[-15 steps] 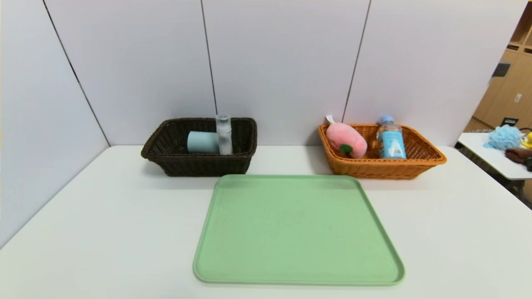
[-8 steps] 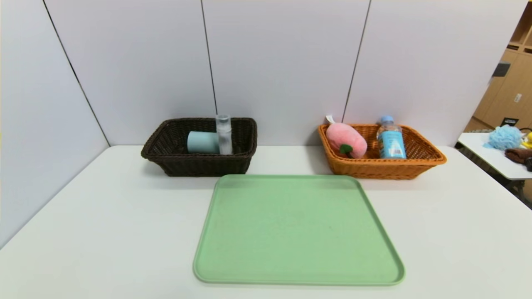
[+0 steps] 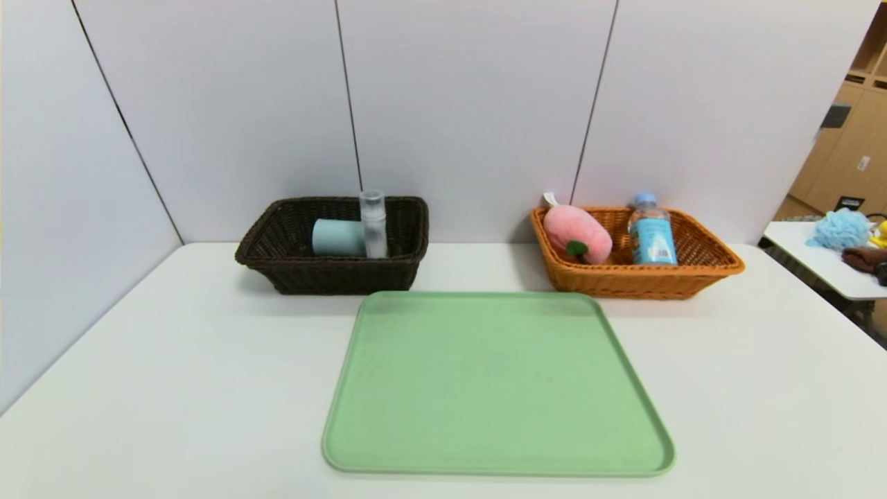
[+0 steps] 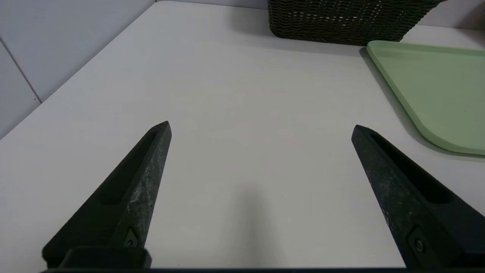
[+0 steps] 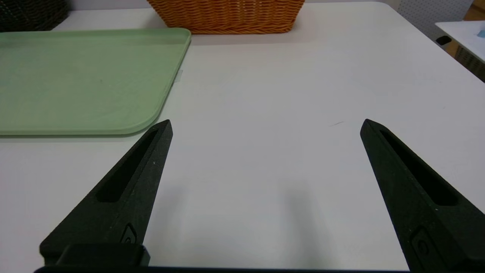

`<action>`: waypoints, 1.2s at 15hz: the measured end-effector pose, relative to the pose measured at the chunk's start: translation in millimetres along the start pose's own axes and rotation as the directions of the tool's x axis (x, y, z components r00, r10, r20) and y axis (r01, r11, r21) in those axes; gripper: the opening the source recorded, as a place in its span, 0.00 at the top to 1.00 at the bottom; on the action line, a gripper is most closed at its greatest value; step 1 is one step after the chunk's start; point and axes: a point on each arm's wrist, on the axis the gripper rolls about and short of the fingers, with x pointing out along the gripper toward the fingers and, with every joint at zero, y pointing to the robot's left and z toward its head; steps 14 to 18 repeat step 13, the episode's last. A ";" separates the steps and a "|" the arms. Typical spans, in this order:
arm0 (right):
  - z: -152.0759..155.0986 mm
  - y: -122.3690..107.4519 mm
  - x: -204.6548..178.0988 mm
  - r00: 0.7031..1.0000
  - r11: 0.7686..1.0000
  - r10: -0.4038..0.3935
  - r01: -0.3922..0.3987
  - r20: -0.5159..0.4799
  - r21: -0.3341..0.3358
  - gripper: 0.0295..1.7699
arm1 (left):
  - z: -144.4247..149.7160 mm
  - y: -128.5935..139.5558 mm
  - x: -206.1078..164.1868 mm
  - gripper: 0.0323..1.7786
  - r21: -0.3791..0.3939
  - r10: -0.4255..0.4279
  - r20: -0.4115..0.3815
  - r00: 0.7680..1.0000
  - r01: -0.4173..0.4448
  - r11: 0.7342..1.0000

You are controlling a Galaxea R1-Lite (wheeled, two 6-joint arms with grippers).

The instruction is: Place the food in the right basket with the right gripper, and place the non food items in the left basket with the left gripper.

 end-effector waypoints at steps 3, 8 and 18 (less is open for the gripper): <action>0.0 0.0 0.0 1.000 1.000 0.000 0.000 0.000 0.000 0.03 | 0.0 0.0 0.0 0.05 0.000 0.000 0.000 1.000 0.000 1.000; 0.0 0.0 0.0 1.000 1.000 0.001 -0.001 0.000 0.000 0.03 | 0.0 0.0 0.0 0.05 0.000 0.001 0.000 1.000 -0.001 1.000; 0.0 0.0 0.0 1.000 1.000 0.001 -0.001 0.000 -0.001 0.03 | 0.0 0.0 0.0 0.05 0.000 0.000 0.000 1.000 0.000 1.000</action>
